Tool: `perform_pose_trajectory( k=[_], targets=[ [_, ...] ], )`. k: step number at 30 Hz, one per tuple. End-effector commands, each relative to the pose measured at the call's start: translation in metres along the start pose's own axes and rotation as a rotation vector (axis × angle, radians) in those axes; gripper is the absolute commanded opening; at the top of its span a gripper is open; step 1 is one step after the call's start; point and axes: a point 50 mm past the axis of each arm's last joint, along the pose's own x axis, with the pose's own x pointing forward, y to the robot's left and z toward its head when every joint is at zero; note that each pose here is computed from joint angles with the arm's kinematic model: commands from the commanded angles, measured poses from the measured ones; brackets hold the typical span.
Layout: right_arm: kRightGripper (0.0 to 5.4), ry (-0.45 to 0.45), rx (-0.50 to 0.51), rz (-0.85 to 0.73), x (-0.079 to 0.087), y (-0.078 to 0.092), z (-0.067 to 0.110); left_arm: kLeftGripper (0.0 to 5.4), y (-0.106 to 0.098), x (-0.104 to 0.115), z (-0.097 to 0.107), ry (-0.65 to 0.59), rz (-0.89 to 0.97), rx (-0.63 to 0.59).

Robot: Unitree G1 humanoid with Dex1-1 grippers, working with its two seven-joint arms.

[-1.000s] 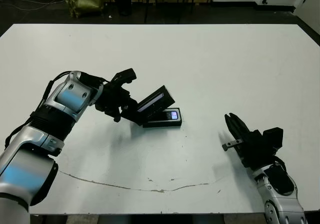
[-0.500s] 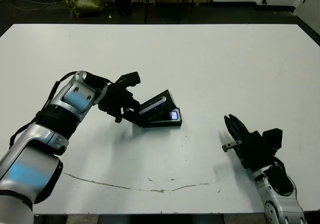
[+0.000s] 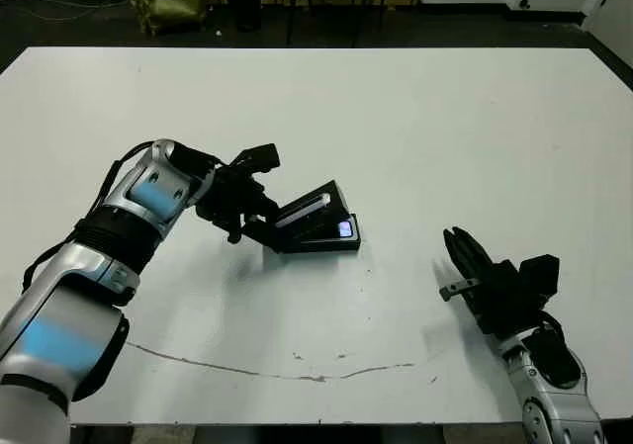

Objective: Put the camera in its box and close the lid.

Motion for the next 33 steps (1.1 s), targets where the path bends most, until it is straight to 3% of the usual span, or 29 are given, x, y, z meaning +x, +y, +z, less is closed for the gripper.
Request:
perform_pose_trajectory(
  k=[1,29,33],
  targets=[
    [0.0,0.031,0.004,-0.01,-0.003,-0.001,-0.006,2.21,-0.003,0.008,0.001,0.004,-0.043,0.015],
    [0.0,0.025,0.008,-0.011,-0.004,0.001,-0.007,2.21,-0.007,0.031,0.03,0.116,-0.101,0.052],
    [0.0,0.024,0.013,-0.014,-0.004,0.001,-0.008,2.21,-0.009,0.035,0.032,0.111,-0.119,0.104]
  ],
)
